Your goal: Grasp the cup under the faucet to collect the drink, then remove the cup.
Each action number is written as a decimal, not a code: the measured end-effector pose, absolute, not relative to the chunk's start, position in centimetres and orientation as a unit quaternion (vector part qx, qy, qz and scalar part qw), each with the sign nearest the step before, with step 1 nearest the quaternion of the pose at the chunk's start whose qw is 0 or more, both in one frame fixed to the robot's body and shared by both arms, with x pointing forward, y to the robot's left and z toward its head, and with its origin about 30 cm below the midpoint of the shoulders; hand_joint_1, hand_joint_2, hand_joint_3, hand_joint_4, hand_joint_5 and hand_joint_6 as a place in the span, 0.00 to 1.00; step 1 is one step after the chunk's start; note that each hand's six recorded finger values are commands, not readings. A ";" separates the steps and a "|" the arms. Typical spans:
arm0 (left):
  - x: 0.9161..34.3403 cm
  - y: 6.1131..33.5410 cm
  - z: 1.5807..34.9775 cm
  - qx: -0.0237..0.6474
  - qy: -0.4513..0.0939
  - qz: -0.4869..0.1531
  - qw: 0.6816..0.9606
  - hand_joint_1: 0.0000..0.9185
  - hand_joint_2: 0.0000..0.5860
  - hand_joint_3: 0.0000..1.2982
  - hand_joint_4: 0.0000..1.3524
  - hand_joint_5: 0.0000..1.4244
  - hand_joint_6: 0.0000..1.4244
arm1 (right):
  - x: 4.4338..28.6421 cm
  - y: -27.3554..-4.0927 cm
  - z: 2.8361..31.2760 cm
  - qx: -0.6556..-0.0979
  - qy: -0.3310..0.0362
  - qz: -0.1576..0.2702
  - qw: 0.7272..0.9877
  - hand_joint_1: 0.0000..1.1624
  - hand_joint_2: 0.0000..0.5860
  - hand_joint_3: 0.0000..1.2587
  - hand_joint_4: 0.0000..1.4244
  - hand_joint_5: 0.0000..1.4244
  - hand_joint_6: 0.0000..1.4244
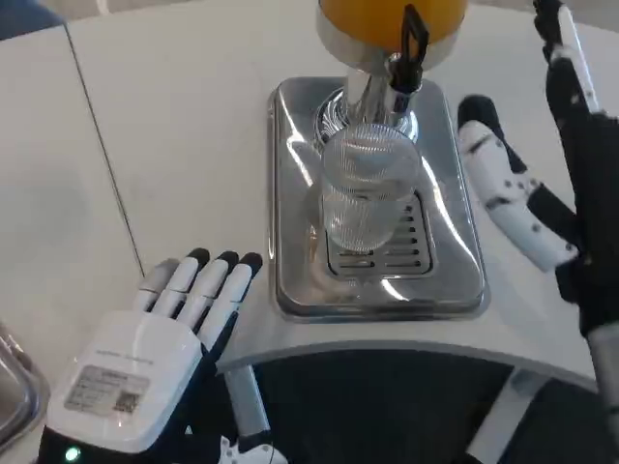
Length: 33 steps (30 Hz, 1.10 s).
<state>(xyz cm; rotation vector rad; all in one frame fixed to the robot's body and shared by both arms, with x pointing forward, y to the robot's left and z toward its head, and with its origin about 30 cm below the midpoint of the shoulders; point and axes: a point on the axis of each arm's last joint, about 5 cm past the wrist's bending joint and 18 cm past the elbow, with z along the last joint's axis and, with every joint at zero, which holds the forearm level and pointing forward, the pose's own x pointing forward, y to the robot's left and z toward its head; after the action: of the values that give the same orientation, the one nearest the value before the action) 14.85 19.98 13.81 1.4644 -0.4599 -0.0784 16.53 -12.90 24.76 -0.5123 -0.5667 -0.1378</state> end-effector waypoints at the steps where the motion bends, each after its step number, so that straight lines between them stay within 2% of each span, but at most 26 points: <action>1: 14.8 20.0 13.8 0.662 -0.207 -0.035 0.719 0.17 0.09 0.00 0.00 0.00 0.04 | 16.6 -12.9 24.8 -0.249 -0.278 -0.067 0.925 0.33 0.87 0.00 0.00 0.00 0.00; 13: 14.6 20.0 13.6 0.661 -0.200 -0.036 0.722 0.17 0.10 0.00 0.00 0.00 0.04 | 19.7 -12.4 26.0 -0.233 -0.296 -0.048 0.925 0.36 0.86 0.00 0.00 0.00 0.00; 22: 14.6 19.9 13.6 0.659 -0.202 -0.035 0.724 0.17 0.10 0.00 0.00 0.00 0.04 | 20.5 -10.8 26.5 -0.209 -0.331 -0.009 0.920 0.37 0.86 0.00 0.00 0.00 0.00; 33: 14.7 19.9 13.7 0.658 -0.205 -0.033 0.723 0.16 0.11 0.00 0.00 0.00 0.04 | 21.5 -9.6 25.9 -0.205 -0.319 0.024 0.925 0.38 0.85 0.00 0.00 0.00 0.00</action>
<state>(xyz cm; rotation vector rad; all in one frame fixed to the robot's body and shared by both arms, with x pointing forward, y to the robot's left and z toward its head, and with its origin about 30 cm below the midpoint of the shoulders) 14.73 19.94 13.71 1.4536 -0.4533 -0.0733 21.49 -9.63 25.90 -0.4208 -0.6544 0.0496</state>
